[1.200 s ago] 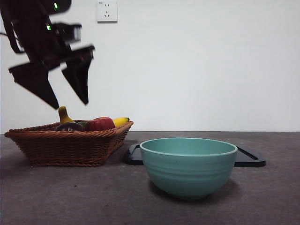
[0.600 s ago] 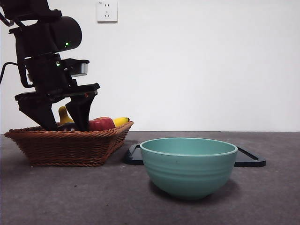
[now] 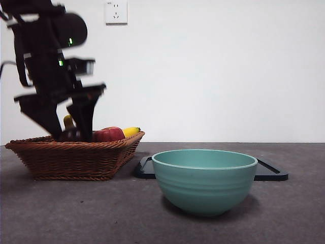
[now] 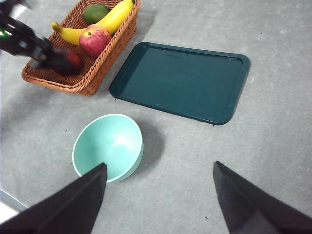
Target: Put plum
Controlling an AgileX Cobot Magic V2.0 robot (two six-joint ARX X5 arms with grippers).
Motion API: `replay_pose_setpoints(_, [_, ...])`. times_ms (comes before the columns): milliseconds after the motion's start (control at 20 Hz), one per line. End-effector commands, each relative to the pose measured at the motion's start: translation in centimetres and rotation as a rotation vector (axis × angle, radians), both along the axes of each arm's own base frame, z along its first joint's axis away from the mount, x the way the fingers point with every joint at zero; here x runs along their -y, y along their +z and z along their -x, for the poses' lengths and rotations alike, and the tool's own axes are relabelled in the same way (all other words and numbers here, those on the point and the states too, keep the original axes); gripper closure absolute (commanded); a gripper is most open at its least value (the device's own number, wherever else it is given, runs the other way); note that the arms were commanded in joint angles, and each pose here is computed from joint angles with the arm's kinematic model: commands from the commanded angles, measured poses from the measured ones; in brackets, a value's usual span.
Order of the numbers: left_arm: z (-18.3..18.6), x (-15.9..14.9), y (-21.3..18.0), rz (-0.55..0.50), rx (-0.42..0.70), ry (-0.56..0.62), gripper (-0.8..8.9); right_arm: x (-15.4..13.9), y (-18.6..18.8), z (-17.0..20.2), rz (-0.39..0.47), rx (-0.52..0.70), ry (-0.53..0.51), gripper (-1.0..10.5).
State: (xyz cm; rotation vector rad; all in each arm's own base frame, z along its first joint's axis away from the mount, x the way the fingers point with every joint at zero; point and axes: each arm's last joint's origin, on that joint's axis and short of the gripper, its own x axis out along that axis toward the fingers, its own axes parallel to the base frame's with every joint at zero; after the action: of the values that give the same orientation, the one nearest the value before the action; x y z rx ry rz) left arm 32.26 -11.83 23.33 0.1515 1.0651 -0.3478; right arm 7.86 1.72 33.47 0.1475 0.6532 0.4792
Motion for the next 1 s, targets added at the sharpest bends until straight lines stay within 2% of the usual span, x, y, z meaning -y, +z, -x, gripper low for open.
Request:
replay_pose_setpoints(50, [1.5,0.4,3.3,0.026,0.080,-0.038,5.37,0.0,0.5,0.0,-0.003,0.017,0.002,6.0])
replay_pose_setpoints(250, [6.3,1.8,8.0,0.107,0.157,-0.155,5.37,0.0,0.5,0.0,-0.003,0.017,0.002,6.0])
replay_pose_setpoints(450, [10.4,5.0,9.9,0.190,0.189,-0.348,5.37,0.0,0.5,0.0,-0.003,0.017,0.002,6.0])
replay_pose_setpoints(700, [12.3,9.8,8.0,0.174,0.126,-0.520,5.37,0.0,0.5,0.0,-0.003,0.017,0.002,6.0])
replay_pose_setpoints(1000, [12.2,14.9,3.0,0.102,0.043,-0.649,5.37,0.0,0.5,0.1,-0.003,0.013,0.002,6.0])
